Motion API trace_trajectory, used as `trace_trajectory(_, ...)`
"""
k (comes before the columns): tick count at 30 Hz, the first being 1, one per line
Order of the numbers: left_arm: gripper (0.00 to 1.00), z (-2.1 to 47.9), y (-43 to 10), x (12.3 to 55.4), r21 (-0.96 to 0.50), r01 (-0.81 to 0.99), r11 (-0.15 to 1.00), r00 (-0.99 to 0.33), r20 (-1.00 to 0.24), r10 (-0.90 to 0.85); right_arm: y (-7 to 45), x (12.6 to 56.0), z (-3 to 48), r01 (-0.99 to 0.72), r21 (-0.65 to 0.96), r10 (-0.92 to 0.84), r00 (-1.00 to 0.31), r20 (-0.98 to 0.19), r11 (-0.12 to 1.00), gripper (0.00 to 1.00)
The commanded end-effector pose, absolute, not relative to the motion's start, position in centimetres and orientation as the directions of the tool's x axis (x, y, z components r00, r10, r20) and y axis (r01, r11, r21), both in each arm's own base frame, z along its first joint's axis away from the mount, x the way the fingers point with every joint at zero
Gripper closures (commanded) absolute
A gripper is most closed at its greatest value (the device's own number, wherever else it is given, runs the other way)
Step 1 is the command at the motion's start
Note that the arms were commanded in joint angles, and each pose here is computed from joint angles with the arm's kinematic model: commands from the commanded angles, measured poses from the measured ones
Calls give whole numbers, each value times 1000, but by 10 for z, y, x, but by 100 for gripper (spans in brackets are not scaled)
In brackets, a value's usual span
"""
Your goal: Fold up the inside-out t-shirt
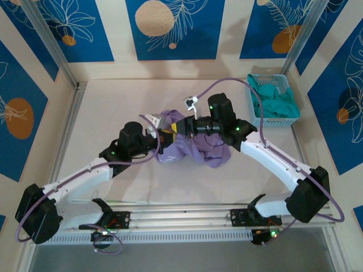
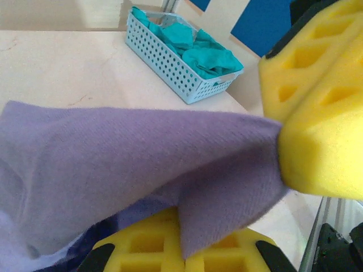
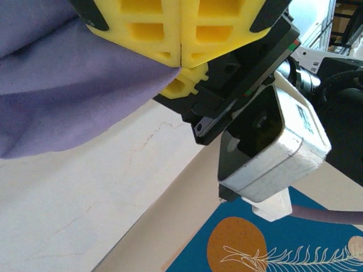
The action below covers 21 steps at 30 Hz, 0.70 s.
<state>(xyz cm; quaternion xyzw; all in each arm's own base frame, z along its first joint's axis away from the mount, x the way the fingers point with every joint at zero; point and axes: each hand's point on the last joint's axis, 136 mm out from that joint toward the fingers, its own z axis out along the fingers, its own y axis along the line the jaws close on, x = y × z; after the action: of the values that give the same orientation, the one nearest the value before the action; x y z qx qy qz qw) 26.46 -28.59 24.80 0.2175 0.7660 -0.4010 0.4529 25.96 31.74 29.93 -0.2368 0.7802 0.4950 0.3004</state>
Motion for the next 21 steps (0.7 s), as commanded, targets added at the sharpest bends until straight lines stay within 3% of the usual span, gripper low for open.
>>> trace_trajectory(1, 100, 270, -287, 257, -343, 776, 529, -388, -921, -29, 293, 261, 304, -657, 608, -35, -691, -722, 446, 77)
trace_trajectory(4, 100, 273, -288, 244, -297, 827, 478, -329, -944, -18, 264, 277, 279, -599, 575, -22, -703, -711, 557, 60)
trace_trajectory(7, 100, 275, -288, 235, -259, 857, 446, -286, -958, -9, 245, 290, 247, -528, 580, -12, -746, -666, 620, 53)
trace_trajectory(15, 100, 276, -287, 233, -232, 868, 438, -259, -966, 2, 273, 286, 210, -484, 716, -38, -840, -541, 503, 34)
trace_trajectory(18, 100, 275, -287, 232, -236, 870, 434, -262, -965, 1, 281, 290, 201, -466, 735, -39, -856, -516, 493, 35)
trace_trajectory(19, 100, 273, -286, 233, -236, 866, 440, -264, -965, 1, 284, 291, 204, -467, 748, -34, -858, -513, 472, 42)
trace_trajectory(21, 100, 269, -284, 234, -238, 858, 455, -267, -964, 0, 286, 294, 214, -473, 764, -18, -854, -519, 439, 68)
